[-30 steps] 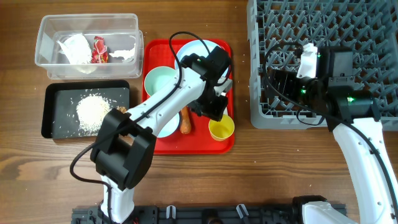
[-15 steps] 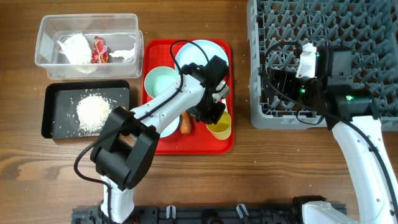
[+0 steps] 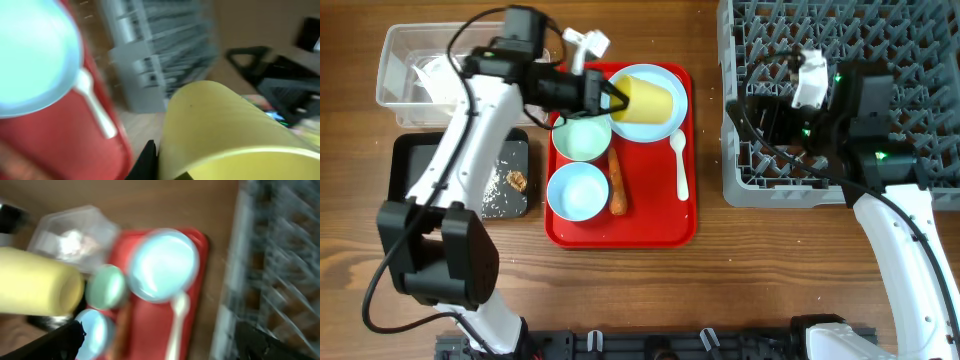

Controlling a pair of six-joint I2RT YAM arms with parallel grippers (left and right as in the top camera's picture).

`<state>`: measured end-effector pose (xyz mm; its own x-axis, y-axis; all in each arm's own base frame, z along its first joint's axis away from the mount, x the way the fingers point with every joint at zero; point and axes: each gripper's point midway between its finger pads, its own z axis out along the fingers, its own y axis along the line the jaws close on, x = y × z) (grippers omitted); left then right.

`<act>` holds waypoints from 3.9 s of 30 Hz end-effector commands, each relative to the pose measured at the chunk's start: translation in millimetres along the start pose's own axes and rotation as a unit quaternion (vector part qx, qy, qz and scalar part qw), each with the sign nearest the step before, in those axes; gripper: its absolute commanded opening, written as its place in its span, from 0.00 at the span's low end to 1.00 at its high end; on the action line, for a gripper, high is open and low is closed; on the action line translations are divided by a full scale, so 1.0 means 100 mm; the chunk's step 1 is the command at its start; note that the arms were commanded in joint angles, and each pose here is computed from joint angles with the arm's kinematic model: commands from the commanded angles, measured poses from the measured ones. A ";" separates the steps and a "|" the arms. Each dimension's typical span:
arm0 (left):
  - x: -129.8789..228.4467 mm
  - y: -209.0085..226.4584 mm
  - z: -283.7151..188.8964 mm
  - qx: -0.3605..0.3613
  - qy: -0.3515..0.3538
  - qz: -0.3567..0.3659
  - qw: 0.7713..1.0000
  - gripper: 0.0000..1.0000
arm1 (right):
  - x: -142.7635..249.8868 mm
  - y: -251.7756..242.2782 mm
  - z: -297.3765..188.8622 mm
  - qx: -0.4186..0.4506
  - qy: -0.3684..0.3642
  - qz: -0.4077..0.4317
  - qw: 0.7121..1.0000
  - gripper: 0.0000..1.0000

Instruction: Sort waste into correct bins and load items into the dishwasher rack

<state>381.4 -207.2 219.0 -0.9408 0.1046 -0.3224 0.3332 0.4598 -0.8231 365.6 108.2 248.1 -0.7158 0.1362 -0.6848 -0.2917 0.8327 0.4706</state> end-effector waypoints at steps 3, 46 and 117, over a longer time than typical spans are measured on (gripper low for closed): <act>-0.03 -0.69 -0.18 0.194 -0.009 0.073 0.978 0.04 | -0.20 0.70 0.07 -0.217 -0.014 -0.058 0.974 0.98; -0.03 -0.89 -0.06 0.223 0.001 0.113 0.968 0.36 | -0.29 1.40 0.12 -0.423 -0.035 -0.155 0.892 0.43; 0.07 0.82 -0.51 -0.330 -0.012 -0.013 0.944 0.71 | 0.14 -0.59 -0.19 0.161 0.187 0.081 0.966 0.91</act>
<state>390.1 -169.3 163.2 -0.9499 0.1277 -0.2852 0.2711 0.7907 -0.5489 360.9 22.9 184.0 -0.9527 0.1876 -0.2393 0.1279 0.9612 0.2444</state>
